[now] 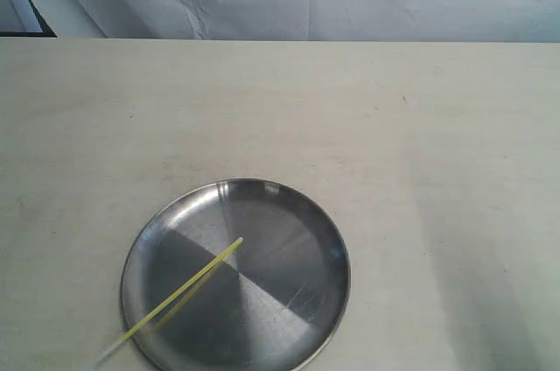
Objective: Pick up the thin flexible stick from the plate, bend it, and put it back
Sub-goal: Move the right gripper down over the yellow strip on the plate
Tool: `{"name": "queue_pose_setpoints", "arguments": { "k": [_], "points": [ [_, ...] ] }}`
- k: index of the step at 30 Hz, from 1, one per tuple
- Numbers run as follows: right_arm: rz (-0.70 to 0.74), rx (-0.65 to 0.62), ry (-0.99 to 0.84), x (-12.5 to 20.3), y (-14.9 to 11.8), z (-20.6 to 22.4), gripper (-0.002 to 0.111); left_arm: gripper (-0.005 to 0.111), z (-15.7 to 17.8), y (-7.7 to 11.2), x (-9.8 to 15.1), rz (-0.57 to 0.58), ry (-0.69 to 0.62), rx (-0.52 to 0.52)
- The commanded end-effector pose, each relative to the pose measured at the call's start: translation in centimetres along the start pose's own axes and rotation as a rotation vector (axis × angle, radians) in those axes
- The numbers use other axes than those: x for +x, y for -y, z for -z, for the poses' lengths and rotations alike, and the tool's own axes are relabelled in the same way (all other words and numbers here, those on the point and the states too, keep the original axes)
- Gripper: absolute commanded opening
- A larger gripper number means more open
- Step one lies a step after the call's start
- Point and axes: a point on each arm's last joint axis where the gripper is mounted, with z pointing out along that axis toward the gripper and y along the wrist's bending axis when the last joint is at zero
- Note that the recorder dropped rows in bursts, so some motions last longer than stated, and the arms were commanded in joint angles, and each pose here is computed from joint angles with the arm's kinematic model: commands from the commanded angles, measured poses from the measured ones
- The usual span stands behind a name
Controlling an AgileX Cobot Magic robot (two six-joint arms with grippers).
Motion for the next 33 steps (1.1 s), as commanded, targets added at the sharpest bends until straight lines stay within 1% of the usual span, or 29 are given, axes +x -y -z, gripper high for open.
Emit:
{"name": "queue_pose_setpoints", "arguments": {
  "k": [1, 3, 7, 8, 9, 10, 12, 14, 16, 18, 19, 20, 21, 22, 24, 26, 28, 29, 30, 32, 33],
  "points": [
    [-0.272, -0.002, 0.292, -2.6, 0.3, 0.4, 0.000, 0.000, 0.0, 0.0, -0.1, -0.002, 0.017, -0.001],
    [-0.324, -0.011, 0.333, -2.9, 0.4, 0.5, 0.000, 0.000, 0.0, 0.0, -0.1, -0.002, 0.017, -0.001],
    [-0.534, -0.045, 0.377, -3.3, 0.5, 0.6, 0.000, 0.000, 0.0, 0.0, -0.1, -0.002, 0.017, -0.001],
    [-0.560, -0.039, 0.389, -3.4, 0.6, 0.6, 0.000, 0.000, 0.0, 0.0, -0.1, -0.002, 0.017, -0.001],
    [-0.556, -0.027, 0.385, -3.5, 0.6, 0.4, -0.001, 0.000, 0.0, 0.0, -0.1, -0.002, 0.017, -0.001],
    [-0.504, -0.018, 0.380, -4.1, 0.4, 0.2, -0.001, 0.000, 0.0, 0.0, -0.1, -0.002, 0.017, -0.001],
    [-0.315, 0.012, 0.314, -5.5, -0.3, -0.8, -0.001, 0.000, 0.0, 0.0, -0.1, -0.002, 0.017, -0.001],
    [-0.084, 0.044, 0.175, -7.2, -1.2, -2.7, -0.001, 0.000, 0.0, 0.0, -0.1, -0.002, 0.017, -0.001],
    [0.073, 0.049, 0.030, -8.7, -2.0, -5.4, -0.001, 0.000, 0.0, 0.0, -0.1, -0.002, 0.017, -0.001],
    [0.266, 0.021, -0.188, -9.8, -3.0, -9.3, -0.001, 0.000, 0.0, 0.0, -0.1, -0.002, 0.017, -0.001],
    [0.371, -0.006, -0.353, -9.3, -3.2, -11.4, -0.001, 0.000, 0.0, 0.0, -0.1, -0.002, 0.017, -0.001],
    [0.463, -0.055, -0.518, -9.1, -3.6, -13.8, -0.001, 0.000, 0.0, 0.0, -0.1, -0.002, 0.017, -0.001],
    [0.548, -0.133, -0.686, -8.5, -4.1, -16.1, -0.001, 0.000, 0.0, 0.0, -0.1, -0.002, 0.017, -0.001],
    [0.620, -0.221, -0.789, -8.5, -5.0, -18.0, -0.001, 0.000, 0.0, 0.0, -0.1, -0.002, 0.017, -0.001],
    [0.743, -0.448, -1.052, -6.0, -6.7, -21.8, -0.001, 0.000, 0.0, 0.0, -0.1, -0.002, 0.017, -0.001],
    [0.772, -0.572, -1.183, -3.3, -8.5, -24.8, -0.001, 0.000, 0.0, 0.0, -0.1, -0.002, 0.017, -0.001],
    [0.799, -0.647, -1.245, -0.2, -10.5, -27.1, -0.001, 0.000, 0.0, 0.0, -0.1, -0.002, 0.017, -0.001],
    [0.831, -0.694, -1.277, 2.0, -11.8, -28.1, -0.001, 0.000, 0.0, 0.0, -0.1, -0.002, 0.017, -0.001],
    [0.869, -0.724, -1.295, 3.4, -12.8, -28.6, -0.001, 0.000, 0.0, 0.0, -0.1, -0.002, 0.017, -0.001],
    [0.984, -0.800, -1.343, 7.0, -14.9, -28.9, -0.001, 0.000, 0.1, 0.0, -0.2, -0.002, 0.026, -0.002],
    [1.043, -0.833, -1.350, 8.1, -16.1, -28.7, -0.001, 0.000, 0.2, 0.0, -0.2, -0.002, 0.032, -0.002]
  ]
}}
